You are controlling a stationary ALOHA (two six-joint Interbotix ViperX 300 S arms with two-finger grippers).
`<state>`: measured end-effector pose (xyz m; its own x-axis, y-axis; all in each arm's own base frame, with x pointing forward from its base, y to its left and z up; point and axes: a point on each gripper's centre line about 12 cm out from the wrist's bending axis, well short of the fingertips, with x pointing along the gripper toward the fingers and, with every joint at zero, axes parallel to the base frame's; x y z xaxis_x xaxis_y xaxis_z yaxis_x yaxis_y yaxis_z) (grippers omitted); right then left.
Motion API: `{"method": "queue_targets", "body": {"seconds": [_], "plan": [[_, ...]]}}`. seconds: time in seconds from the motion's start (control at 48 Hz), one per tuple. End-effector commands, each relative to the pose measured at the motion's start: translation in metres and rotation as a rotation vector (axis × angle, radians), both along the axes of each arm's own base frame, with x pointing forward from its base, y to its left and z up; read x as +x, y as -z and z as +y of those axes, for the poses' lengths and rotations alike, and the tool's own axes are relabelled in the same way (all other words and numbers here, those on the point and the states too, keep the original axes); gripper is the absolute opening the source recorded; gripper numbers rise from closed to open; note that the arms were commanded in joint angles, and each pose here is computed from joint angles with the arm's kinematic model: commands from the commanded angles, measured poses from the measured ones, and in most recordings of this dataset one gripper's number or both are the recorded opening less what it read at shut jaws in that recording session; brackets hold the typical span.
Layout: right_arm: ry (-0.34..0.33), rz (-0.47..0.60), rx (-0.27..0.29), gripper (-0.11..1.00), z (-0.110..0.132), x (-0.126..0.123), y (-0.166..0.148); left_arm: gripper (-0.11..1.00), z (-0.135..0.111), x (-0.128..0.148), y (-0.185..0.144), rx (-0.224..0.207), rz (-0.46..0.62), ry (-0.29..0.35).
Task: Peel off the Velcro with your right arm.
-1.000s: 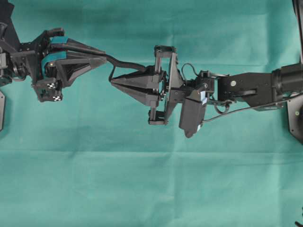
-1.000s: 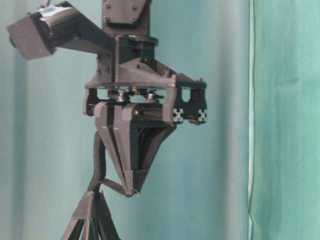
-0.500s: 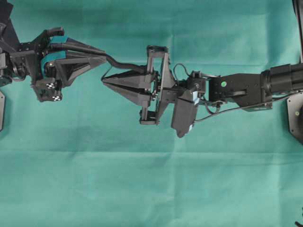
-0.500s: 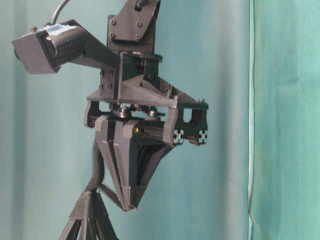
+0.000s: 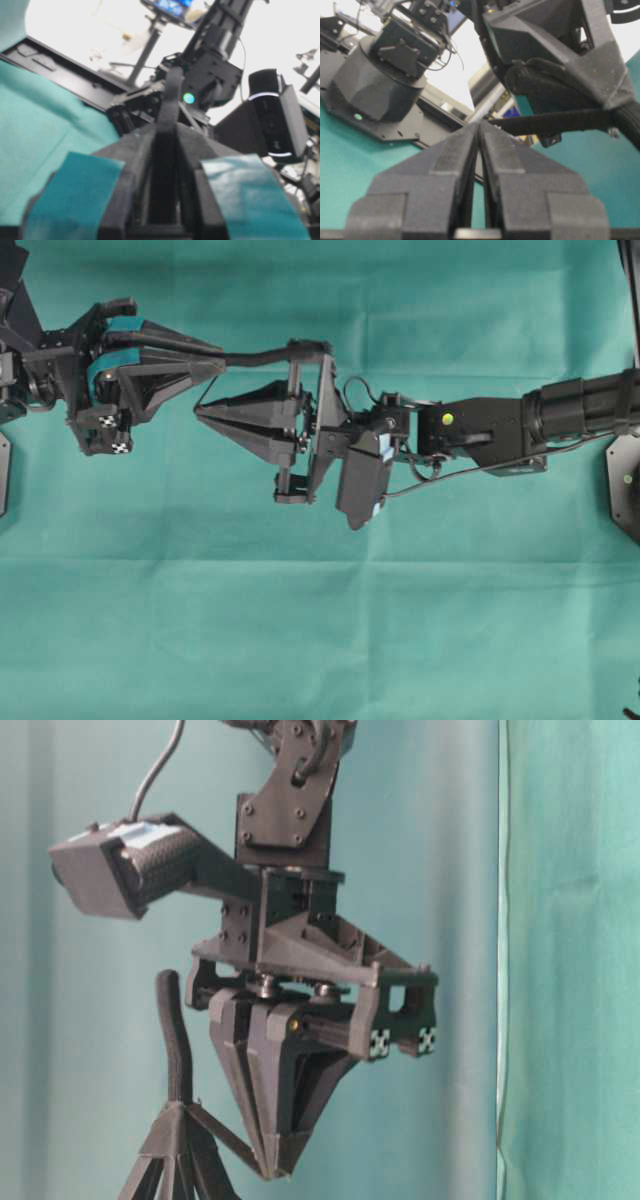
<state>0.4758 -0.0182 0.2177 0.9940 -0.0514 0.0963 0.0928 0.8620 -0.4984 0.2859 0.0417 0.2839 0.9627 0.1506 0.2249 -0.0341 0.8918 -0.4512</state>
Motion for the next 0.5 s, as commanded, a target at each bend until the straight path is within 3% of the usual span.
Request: {"method": "queue_targets", "body": {"seconds": [0.0, 0.479], "plan": [[-0.018, 0.012, 0.0, -0.09, 0.0069, 0.0042, -0.0017, 0.1, 0.0038, 0.0, -0.0142, 0.009, -0.056, -0.014], [-0.093, 0.036, 0.056, -0.09, 0.0163, 0.0071, 0.0001, 0.1, 0.0055, -0.0005, -0.0136, 0.009, -0.055, -0.02]]}}
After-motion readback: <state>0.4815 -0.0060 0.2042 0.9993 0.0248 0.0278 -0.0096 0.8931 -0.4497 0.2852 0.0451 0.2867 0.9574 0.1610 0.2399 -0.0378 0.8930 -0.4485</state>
